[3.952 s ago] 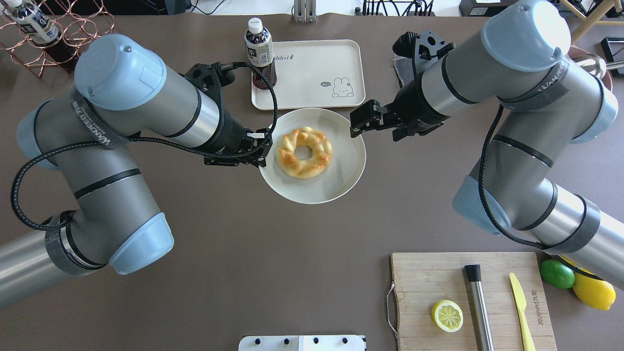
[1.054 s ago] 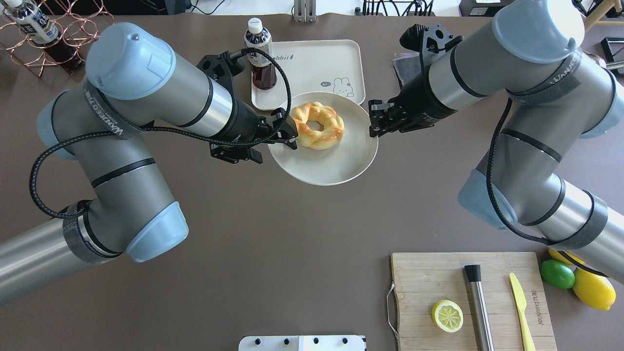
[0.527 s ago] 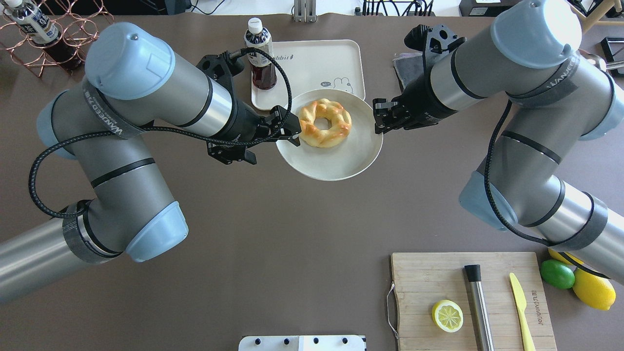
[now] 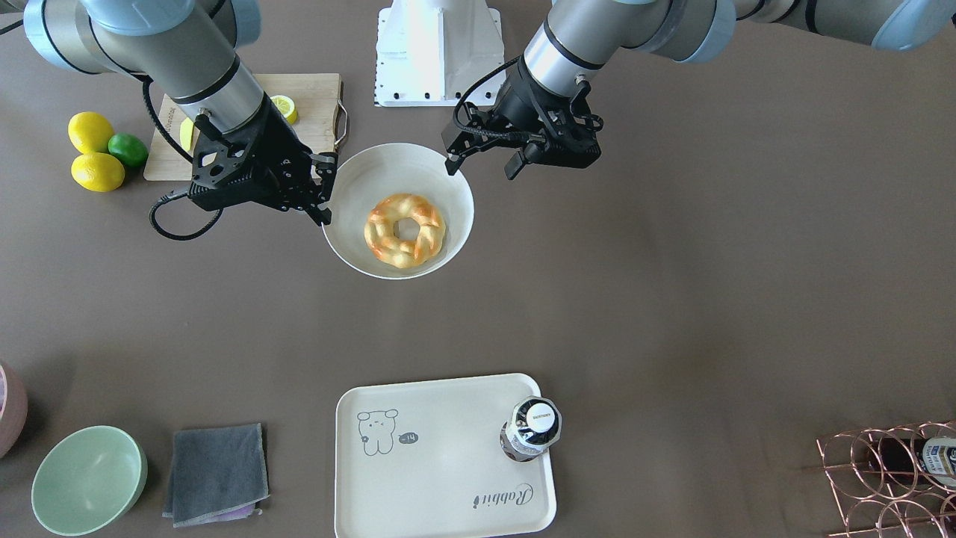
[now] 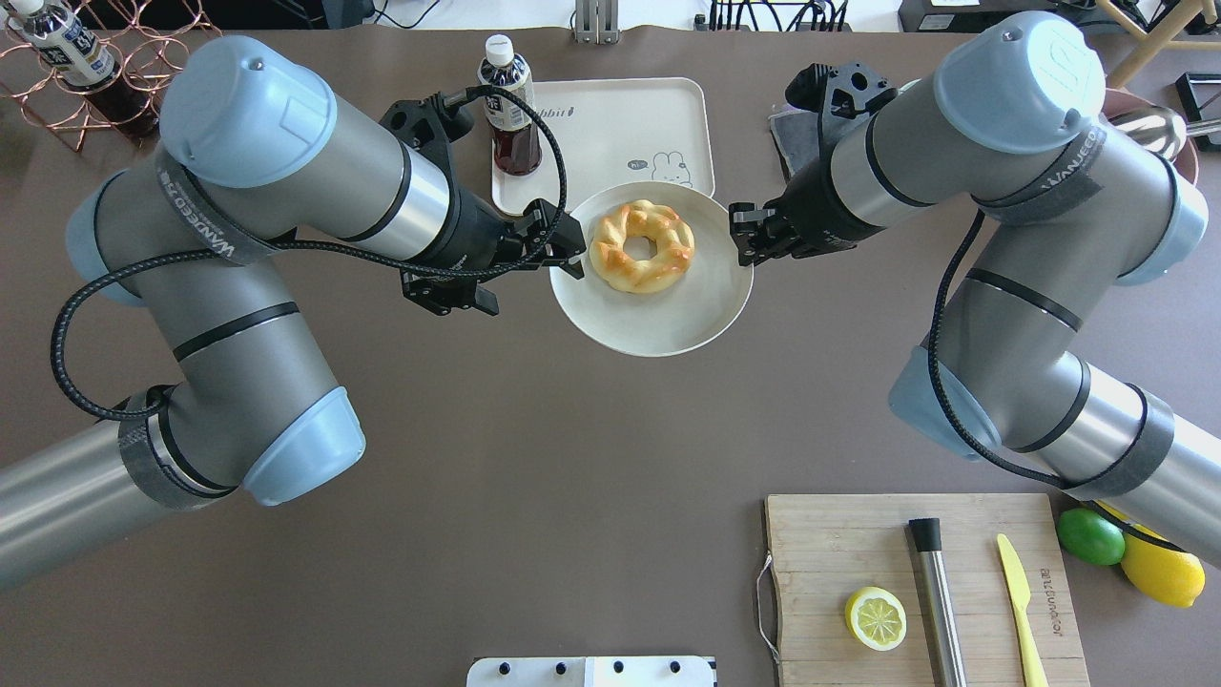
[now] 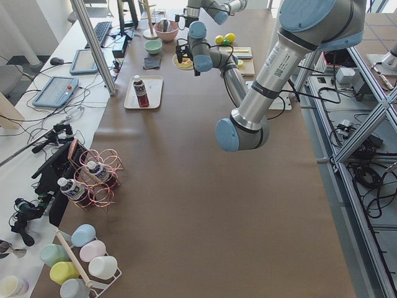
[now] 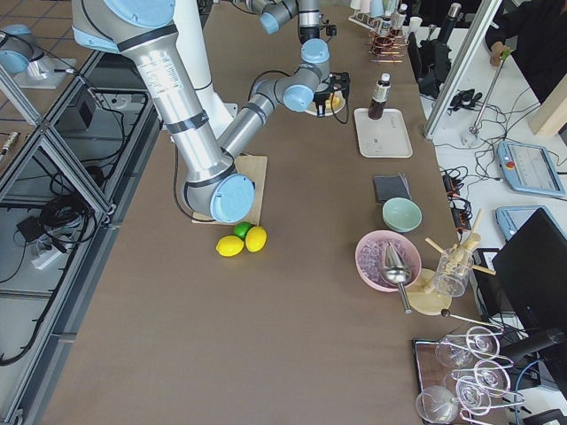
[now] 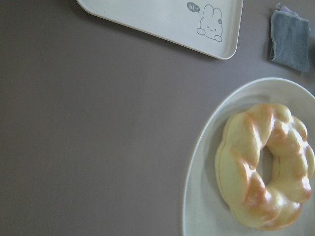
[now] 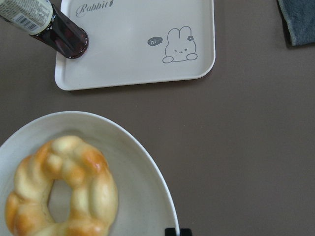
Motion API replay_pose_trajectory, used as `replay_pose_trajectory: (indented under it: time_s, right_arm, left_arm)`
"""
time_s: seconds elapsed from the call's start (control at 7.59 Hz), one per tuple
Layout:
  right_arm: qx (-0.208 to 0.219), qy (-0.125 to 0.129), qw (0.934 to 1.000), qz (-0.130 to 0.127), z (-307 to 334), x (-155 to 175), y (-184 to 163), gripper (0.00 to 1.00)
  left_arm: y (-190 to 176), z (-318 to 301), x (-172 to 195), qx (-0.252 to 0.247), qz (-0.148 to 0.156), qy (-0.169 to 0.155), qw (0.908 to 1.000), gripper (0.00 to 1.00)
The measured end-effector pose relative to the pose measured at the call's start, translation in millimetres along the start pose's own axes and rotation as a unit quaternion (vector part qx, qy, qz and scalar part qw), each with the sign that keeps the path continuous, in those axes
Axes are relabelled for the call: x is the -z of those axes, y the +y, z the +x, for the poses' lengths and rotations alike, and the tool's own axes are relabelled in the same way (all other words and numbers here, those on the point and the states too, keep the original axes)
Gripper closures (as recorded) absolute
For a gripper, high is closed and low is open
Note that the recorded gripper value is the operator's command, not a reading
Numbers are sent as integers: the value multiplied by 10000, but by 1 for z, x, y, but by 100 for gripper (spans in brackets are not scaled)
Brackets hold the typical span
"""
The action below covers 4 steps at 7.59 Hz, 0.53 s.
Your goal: Place donut on tray
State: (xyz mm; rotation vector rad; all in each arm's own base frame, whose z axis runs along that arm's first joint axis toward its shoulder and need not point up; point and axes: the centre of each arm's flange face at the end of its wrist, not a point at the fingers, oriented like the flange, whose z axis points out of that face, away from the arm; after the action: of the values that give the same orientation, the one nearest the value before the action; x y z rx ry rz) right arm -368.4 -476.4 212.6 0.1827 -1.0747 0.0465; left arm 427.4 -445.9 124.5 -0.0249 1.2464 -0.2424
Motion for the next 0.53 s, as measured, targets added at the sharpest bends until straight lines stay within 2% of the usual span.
replay_pose_trajectory:
  time_s: [0.26, 0.53]
  right_arm:
    - [14, 302, 9995, 11, 14, -21, -13, 100]
    - [9, 759, 9971, 8, 37, -63, -51, 100]
  left_arm:
    - [-15, -7, 9, 48, 131, -33, 9999, 2]
    - [-39, -31, 25, 119, 227, -133, 9996, 2]
